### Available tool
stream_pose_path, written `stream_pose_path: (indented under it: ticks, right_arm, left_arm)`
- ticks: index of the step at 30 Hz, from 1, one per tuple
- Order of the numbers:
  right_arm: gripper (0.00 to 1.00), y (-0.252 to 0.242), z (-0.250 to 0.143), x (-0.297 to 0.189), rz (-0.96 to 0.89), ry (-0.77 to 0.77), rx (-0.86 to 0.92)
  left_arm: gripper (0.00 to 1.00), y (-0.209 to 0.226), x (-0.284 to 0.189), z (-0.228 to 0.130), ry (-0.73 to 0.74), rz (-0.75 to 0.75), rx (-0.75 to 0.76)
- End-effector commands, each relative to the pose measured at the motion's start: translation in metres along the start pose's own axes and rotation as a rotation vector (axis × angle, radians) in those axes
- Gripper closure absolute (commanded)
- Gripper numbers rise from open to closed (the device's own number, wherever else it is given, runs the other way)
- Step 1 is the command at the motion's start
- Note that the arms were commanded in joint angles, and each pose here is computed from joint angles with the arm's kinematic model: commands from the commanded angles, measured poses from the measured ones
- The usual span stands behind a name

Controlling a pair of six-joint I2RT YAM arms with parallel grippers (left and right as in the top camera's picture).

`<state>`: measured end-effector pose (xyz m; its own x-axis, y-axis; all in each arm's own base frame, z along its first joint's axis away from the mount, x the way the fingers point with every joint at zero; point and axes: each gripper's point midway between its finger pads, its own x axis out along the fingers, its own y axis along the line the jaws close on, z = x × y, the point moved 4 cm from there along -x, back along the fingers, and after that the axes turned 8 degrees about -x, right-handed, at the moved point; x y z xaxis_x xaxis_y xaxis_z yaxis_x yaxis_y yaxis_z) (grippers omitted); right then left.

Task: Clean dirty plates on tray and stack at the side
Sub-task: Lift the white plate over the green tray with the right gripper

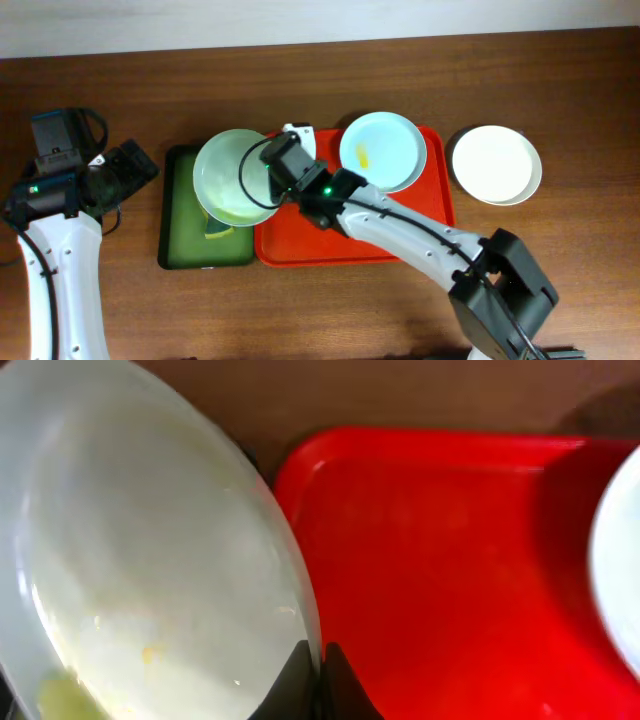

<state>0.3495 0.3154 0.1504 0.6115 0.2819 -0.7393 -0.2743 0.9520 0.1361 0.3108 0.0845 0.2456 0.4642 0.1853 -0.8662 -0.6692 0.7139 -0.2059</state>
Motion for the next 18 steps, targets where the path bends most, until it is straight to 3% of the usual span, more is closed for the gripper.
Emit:
stream_pose_path:
  ticks: [1,5,9,12,18]
  right_arm:
    - [0.96,0.004,0.025,-0.01,-0.17,-0.184,-0.206]
    - [0.96,0.025,0.056,-0.032,-0.298,-0.377,-0.446]
    - [0.96,0.059,0.089,-0.071,-0.474,-0.573,-0.811]
    - [0.96,0.072,0.1,-0.099,-0.601,-0.651,-0.889]
    - [0.96,0.091,0.11,-0.131,-0.64,-0.777,-0.883]
  left_arm:
    - [0.01,-0.001,-0.006,0.005,-0.022,-0.008,-0.012]
    - [0.01,-0.001,-0.006,0.005,-0.022,-0.008,-0.012]
    - [0.01,-0.001,-0.006,0.005,-0.022,-0.008,-0.012]
    - [0.01,-0.001,-0.006,0.005,-0.022,-0.008,-0.012]
    - [0.01,-0.001,-0.006,0.005,-0.022,-0.008,-0.012]
